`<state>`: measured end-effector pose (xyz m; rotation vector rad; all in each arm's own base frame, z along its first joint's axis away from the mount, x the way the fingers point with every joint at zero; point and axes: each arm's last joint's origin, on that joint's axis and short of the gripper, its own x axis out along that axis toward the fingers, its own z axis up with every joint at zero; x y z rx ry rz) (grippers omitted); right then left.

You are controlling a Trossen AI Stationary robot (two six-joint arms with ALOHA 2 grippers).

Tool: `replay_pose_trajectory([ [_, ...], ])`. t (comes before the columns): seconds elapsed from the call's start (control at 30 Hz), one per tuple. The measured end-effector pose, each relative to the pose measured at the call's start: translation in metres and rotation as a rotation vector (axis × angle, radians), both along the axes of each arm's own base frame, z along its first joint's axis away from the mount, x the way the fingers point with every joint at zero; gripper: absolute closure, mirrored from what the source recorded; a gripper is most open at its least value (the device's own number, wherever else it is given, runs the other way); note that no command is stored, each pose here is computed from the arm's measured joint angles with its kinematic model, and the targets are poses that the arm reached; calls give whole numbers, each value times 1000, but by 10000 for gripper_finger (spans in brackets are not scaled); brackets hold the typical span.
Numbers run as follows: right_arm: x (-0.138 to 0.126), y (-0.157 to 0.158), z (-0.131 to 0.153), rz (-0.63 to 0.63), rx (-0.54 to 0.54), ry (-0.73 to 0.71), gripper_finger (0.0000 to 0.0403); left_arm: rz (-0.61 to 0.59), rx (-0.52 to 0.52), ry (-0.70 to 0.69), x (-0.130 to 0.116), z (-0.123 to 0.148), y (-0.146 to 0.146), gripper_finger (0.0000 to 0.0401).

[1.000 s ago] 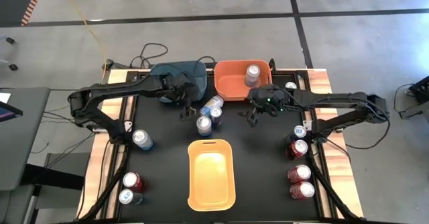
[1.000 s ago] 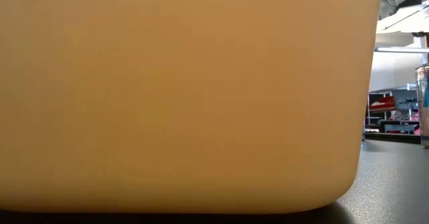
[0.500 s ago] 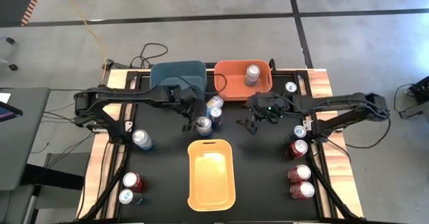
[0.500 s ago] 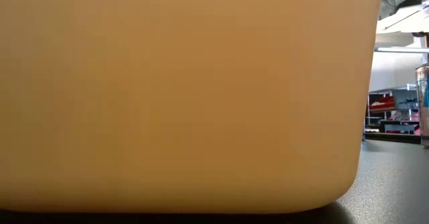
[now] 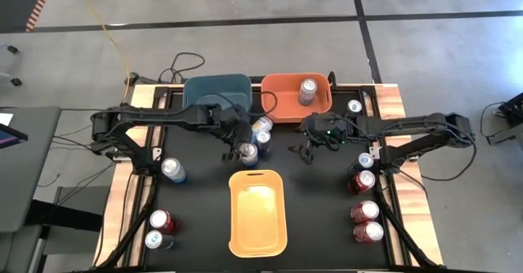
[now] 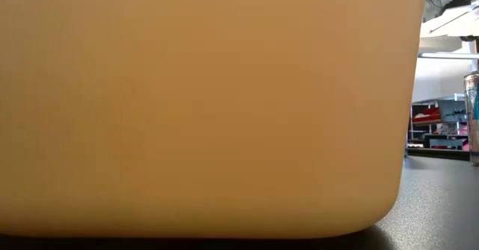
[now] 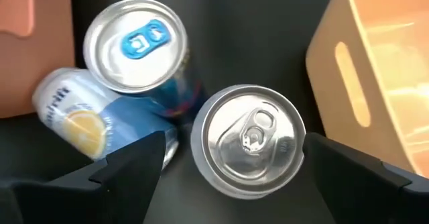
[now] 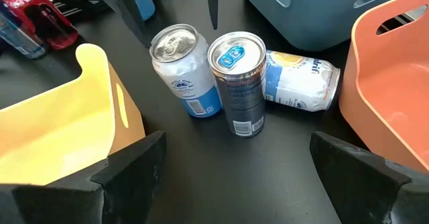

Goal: Sort soda cans
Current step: Put the blue white soda can into the orange bin, then adjust the blue soda can

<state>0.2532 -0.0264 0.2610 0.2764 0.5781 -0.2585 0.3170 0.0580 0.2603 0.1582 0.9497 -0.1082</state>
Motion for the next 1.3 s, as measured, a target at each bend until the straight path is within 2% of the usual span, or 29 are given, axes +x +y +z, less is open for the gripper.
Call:
replay_pose_trajectory([
  [0.23,0,0,0,-2,3,-1,19,-18,0,-8,1,0,0,50],
  [0.4,0,0,0,-2,4,-1,19,63,119,-2,2,6,4,50],
  [0.5,1,0,1,2,-3,-12,19,83,144,11,-1,12,5,50],
  [0.6,3,0,5,41,-63,-46,19,98,137,13,-9,21,3,50],
  [0.77,11,-3,21,122,-258,-197,19,190,118,63,-23,25,1,50],
  [0.83,17,-6,27,130,-304,-260,19,240,116,72,-29,22,1,50],
  [0.9,26,-11,29,145,-296,-274,19,273,106,95,-33,15,1,50],
  [1.03,54,-17,20,185,-265,-226,19,302,96,128,-38,1,0,50],
  [1.3,106,-24,2,229,-254,-102,19,339,124,32,-35,-24,2,50],
])
